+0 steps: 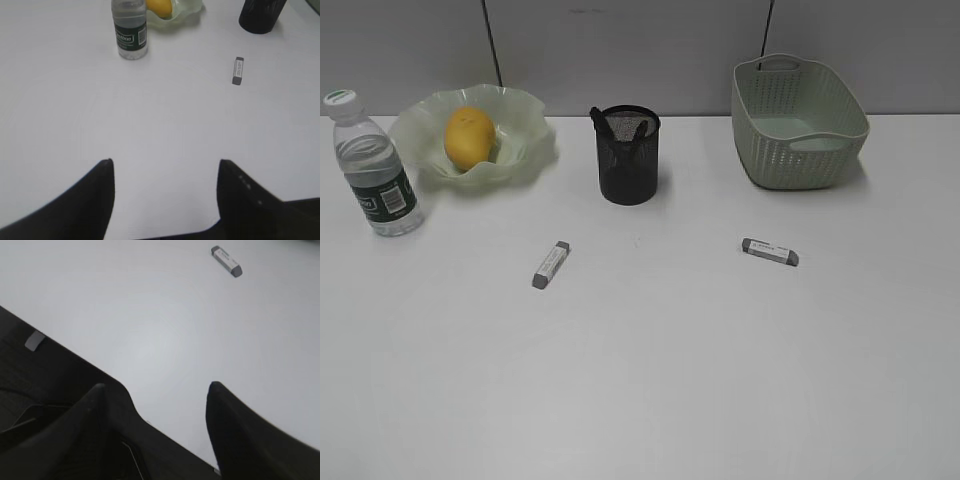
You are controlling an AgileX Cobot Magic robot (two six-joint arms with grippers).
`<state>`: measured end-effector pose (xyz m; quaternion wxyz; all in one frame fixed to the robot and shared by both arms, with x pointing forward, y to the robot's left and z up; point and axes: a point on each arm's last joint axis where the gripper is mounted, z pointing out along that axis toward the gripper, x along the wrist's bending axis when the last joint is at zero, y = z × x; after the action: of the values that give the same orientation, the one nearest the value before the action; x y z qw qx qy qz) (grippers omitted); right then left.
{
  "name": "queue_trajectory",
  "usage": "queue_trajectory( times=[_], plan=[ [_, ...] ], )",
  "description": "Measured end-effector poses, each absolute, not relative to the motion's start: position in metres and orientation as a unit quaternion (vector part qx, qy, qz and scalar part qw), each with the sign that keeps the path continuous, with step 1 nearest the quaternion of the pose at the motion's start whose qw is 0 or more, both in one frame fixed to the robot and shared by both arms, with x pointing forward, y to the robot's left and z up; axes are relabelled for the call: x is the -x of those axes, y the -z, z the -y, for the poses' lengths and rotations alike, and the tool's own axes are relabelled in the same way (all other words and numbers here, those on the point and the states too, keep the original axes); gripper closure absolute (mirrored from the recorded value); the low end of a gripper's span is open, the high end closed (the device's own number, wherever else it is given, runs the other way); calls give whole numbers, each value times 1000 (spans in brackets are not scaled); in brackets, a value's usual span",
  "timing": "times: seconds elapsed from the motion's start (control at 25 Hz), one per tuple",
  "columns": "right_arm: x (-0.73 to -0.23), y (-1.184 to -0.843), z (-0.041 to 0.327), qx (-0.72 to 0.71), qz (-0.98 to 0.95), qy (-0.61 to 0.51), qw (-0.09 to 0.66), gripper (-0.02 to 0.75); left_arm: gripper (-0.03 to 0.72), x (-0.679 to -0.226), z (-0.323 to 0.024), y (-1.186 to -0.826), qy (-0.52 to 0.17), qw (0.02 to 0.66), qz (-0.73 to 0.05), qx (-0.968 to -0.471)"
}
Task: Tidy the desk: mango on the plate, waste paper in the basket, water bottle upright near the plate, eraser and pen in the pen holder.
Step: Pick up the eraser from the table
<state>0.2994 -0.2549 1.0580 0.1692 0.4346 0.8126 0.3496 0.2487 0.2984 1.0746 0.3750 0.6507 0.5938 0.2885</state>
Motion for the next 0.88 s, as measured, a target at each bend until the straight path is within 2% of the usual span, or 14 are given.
queue_trajectory(
  times=[0.52, 0.88],
  plan=[
    [-371, -1044, 210, -436, -870, -209, 98, 248, 197, -256, -298, -1059, -286, 358, -590, -665],
    [-444, -1028, 164, -388, -901, -170, 92, 248, 197, -256, -298, -1059, -286, 358, -589, -665]
  ],
)
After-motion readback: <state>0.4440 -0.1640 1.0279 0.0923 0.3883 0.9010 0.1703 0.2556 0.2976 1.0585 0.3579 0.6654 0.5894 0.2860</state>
